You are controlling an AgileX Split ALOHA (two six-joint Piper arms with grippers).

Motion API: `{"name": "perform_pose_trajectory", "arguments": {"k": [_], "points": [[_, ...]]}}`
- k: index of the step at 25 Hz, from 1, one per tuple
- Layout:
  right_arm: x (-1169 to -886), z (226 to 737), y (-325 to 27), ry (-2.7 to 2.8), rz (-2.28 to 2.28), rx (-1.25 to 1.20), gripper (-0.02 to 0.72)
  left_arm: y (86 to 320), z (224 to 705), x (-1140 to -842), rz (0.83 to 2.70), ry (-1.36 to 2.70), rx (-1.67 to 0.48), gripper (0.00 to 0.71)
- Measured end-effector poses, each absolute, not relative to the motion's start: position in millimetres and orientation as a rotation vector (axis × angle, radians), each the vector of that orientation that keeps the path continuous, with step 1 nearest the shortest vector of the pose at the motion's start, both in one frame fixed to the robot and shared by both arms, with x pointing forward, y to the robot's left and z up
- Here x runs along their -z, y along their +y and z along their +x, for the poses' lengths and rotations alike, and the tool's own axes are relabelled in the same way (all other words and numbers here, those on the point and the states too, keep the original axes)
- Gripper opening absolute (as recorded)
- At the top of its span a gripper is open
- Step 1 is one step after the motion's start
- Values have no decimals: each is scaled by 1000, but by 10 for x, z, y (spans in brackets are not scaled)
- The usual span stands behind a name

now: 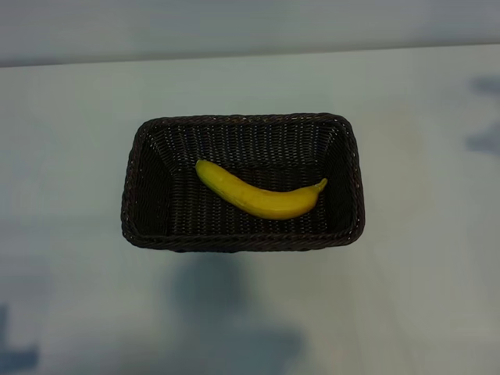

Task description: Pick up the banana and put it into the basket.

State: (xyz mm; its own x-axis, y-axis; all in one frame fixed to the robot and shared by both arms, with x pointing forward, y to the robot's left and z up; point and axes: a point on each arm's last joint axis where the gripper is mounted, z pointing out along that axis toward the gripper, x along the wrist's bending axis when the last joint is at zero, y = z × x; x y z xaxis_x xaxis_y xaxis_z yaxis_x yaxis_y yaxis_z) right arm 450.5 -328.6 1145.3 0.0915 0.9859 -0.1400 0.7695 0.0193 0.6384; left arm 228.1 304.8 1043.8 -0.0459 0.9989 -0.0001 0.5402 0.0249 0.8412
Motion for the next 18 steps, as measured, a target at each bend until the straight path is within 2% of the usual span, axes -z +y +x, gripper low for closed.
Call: {"name": "perform_pose_trajectory", "arguments": {"k": [11,18], "points": [[-11281,3630,-3143,1687,1732,-628,488,3048,2281,-10438,1585,1659,-906,479],[-11000,3288,-3056,1752,1703,-670,488,3048,2281,-10438,1587,1658,-907,479]]}}
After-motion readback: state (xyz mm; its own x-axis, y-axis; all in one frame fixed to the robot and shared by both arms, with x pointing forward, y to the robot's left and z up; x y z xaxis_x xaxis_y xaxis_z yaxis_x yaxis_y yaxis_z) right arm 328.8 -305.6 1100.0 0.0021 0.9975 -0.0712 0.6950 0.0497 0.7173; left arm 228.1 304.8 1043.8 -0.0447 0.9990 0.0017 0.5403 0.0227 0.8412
